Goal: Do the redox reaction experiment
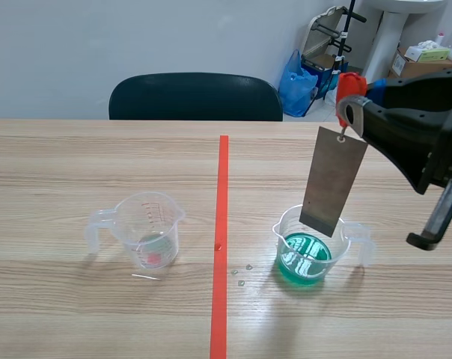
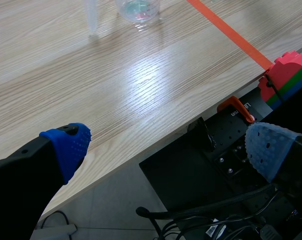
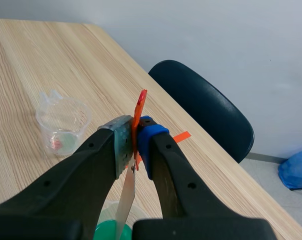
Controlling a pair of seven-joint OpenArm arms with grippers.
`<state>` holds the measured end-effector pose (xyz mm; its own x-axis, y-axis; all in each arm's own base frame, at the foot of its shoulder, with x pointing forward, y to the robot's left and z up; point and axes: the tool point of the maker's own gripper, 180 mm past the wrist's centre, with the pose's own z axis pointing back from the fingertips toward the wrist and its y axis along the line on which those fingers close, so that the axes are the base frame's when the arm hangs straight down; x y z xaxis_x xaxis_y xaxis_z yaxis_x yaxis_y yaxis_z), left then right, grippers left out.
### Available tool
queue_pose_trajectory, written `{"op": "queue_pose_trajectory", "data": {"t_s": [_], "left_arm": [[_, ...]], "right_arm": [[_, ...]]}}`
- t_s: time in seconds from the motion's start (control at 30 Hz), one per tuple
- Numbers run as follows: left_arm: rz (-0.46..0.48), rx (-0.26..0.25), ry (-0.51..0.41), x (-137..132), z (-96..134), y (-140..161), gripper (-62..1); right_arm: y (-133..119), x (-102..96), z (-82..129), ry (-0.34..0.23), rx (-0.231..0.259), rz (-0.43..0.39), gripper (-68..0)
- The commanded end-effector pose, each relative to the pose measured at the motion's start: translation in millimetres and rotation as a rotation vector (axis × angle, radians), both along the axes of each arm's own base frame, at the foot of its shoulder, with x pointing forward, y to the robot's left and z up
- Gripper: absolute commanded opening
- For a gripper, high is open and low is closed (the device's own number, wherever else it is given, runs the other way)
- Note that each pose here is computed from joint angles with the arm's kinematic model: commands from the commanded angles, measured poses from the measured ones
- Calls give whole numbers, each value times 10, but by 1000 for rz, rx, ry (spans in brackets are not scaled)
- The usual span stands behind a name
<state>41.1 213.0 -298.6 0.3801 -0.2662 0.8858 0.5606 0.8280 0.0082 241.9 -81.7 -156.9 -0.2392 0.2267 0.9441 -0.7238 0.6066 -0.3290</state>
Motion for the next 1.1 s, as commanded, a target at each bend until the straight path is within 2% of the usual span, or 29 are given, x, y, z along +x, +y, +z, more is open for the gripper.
{"op": "queue_pose_trajectory", "data": {"t_s": [0.0, 0.77, 1.07], "left_arm": [[10, -13, -30, 42, 58, -11, 14], [10, -13, -30, 42, 58, -11, 14], [12, -14, -31, 45, 61, -8, 14]], "right_arm": [[33, -9, 110, -30, 18, 15, -656], [-10, 22, 39, -11, 4, -1, -656], [-96, 73, 7, -20, 47, -8, -656]]}}
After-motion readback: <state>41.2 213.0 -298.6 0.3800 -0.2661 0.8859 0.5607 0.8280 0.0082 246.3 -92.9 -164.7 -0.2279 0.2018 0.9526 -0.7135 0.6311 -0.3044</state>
